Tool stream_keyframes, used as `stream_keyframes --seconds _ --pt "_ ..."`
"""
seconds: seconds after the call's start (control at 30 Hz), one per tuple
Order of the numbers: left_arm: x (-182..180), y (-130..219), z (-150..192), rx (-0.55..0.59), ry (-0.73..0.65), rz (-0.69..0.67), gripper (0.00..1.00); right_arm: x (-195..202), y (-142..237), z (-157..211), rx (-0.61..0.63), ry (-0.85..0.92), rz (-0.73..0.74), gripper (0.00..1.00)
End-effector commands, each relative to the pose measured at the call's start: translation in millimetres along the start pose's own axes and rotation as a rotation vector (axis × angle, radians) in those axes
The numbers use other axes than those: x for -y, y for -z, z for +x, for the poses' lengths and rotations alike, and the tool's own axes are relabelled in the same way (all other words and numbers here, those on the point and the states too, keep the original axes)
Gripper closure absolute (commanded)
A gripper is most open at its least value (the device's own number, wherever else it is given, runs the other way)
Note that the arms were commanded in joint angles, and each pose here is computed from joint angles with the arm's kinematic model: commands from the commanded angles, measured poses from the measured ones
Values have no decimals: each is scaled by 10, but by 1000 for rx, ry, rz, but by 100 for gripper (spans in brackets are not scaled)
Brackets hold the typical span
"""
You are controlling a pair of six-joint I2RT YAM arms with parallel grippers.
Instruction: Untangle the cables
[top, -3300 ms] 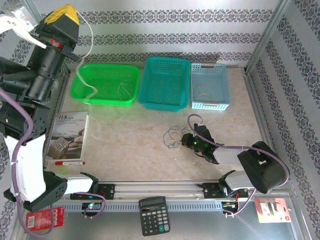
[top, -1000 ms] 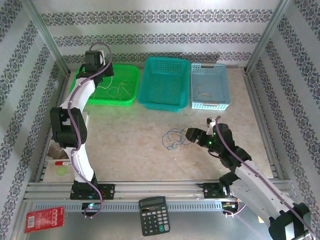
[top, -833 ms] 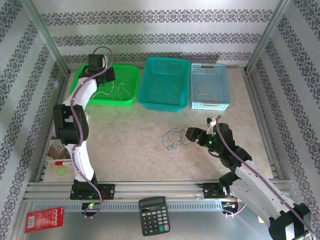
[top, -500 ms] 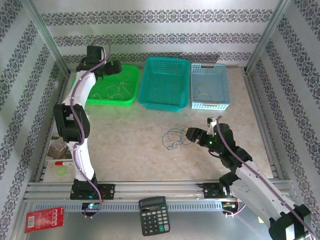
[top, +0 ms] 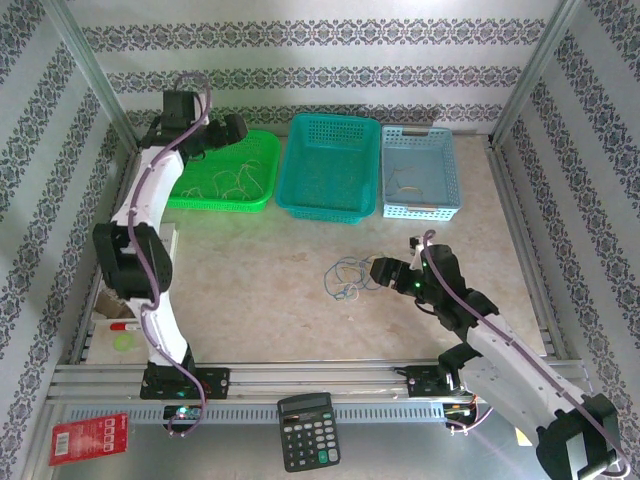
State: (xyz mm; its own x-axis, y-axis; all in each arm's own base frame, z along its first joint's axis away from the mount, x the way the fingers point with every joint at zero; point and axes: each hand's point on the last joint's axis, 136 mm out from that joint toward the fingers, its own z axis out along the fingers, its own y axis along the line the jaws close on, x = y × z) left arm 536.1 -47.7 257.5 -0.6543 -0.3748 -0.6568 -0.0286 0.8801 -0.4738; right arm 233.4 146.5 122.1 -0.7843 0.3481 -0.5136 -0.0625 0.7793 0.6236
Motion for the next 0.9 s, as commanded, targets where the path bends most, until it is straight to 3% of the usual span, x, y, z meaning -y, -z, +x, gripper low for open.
stream_keyframes --seconds 0.0,0.27,0.47,0.87 --pt "380 372 -20 91 70 161 0 3 -14 -80 6 30 23 25" --pt "642 743 985 41 148 293 0 118 -171 -90 -22 55 84 30" --pt "936 835 1682 -21 95 315 0 68 -413 -132 -55 49 68 34" --pt "957 744 2134 -46 137 329 0 -458 -1076 94 -209 143 -11 40"
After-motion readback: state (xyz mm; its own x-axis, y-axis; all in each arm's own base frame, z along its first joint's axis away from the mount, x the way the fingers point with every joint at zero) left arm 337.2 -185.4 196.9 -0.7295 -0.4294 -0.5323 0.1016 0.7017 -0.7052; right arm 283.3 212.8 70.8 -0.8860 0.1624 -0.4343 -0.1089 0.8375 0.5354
